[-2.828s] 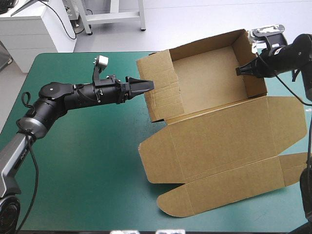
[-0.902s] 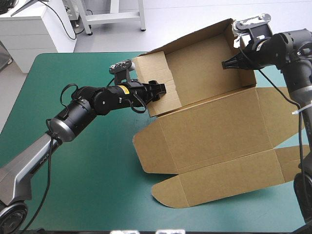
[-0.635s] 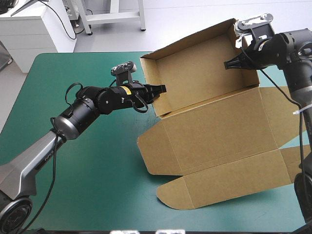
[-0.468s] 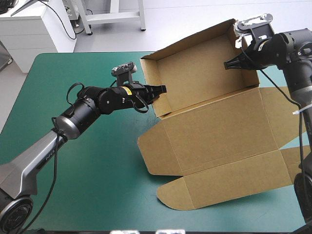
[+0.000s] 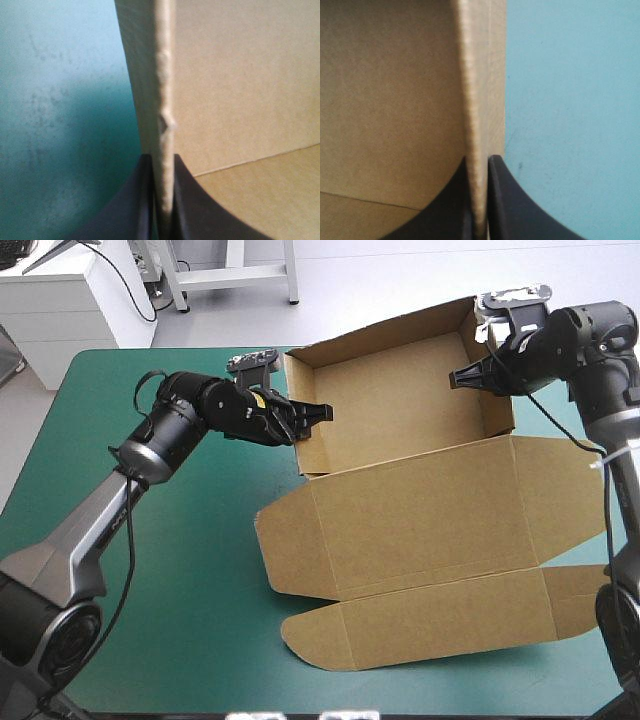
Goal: Fold the box
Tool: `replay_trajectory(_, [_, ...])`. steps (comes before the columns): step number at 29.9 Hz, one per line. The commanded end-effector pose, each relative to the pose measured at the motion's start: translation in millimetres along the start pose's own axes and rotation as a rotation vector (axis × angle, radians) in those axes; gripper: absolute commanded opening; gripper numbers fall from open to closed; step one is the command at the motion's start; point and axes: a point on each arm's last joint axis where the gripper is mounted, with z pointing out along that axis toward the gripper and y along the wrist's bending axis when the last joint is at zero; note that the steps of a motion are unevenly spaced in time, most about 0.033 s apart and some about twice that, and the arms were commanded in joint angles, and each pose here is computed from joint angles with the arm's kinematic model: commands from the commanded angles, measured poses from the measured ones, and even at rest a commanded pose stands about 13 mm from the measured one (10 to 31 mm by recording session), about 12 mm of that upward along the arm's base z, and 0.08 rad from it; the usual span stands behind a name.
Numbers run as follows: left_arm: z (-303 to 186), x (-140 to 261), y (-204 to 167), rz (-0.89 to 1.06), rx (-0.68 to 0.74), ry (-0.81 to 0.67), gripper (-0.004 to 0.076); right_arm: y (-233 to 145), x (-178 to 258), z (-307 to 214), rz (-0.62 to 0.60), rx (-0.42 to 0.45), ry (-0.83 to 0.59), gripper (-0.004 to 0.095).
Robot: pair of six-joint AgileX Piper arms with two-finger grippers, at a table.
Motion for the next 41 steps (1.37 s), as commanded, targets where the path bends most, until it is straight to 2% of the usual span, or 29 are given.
replay_trajectory(1, [-14.0,-15.1,-3.2,0.032,-0.013,0.009,-0.0008,5.9,-2.5,-4.4,0.025,-0.064,-0.02,-0.0019])
replay_trajectory(4, [-12.4,-22.0,-2.3,0.063,-0.062,0.019,-0.0008,10.1,4.6,18.9,0.031,-0.113,0.051,-0.0019])
replay_trajectory(8, [-2.8,-25.0,4.7,0.092,-0.157,0.084,-0.0008,11.5,22.6,57.7,0.037,-0.116,0.185,-0.0019])
replay_trajectory(12, [21.2,-20.0,15.7,0.092,-0.233,0.194,-0.0008,22.6,41.8,87.0,-0.006,-0.102,0.272,-0.0019])
replay_trajectory(18, [48.3,-12.9,14.2,0.098,-0.229,0.257,-0.0008,41.6,52.3,101.6,-0.046,-0.062,0.287,-0.0019])
replay_trajectory(22, [57.9,-8.5,11.3,0.116,-0.237,0.277,-0.0008,47.8,54.2,108.9,-0.03,-0.07,0.305,-0.0019])
replay_trajectory(35, [57.2,-10.9,17.0,0.21,-0.299,0.263,-0.0006,51.1,62.9,135.8,-0.016,-0.079,0.393,-0.0006])
replay_trajectory(38, [57.2,-10.9,17.0,0.256,-0.293,0.27,0.0032,51.2,62.9,136.9,-0.016,-0.08,0.392,0.0064])
replay_trajectory(41, [57.7,-9.5,14.5,0.328,-0.253,0.291,0.016,51.0,64.2,136.4,-0.038,-0.083,0.406,0.0186])
